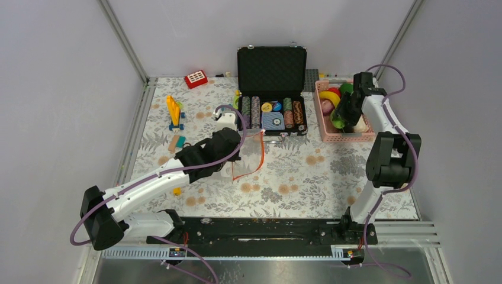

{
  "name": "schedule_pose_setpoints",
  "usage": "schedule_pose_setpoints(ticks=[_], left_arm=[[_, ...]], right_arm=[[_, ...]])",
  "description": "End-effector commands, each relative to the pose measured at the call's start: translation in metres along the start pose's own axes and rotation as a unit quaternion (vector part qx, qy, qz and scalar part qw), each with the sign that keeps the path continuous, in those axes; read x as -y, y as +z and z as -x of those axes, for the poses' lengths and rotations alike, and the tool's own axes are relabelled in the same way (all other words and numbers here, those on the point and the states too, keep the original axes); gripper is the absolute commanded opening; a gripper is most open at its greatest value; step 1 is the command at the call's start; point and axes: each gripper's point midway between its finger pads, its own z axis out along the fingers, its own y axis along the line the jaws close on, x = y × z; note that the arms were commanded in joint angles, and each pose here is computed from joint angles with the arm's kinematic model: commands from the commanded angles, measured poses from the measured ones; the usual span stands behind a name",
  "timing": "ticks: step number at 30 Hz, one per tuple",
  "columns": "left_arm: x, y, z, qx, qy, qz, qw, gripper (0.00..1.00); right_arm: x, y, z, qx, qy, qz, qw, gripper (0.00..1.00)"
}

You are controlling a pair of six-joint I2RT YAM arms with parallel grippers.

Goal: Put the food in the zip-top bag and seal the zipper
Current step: Pick up the fake vegetable from the bin, then place the fake vegetable in the zipper food storage bag.

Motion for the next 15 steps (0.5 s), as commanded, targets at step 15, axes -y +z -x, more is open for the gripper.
schedule_pose_setpoints(ticks=[15], left_arm=[[0.013, -0.005, 0.022, 0.026, -0.018, -0.026, 0.999, 0.00]], right_arm=[[-0.025, -0.089, 0.006, 0.069, 0.003, 0.113, 0.991, 0.00]])
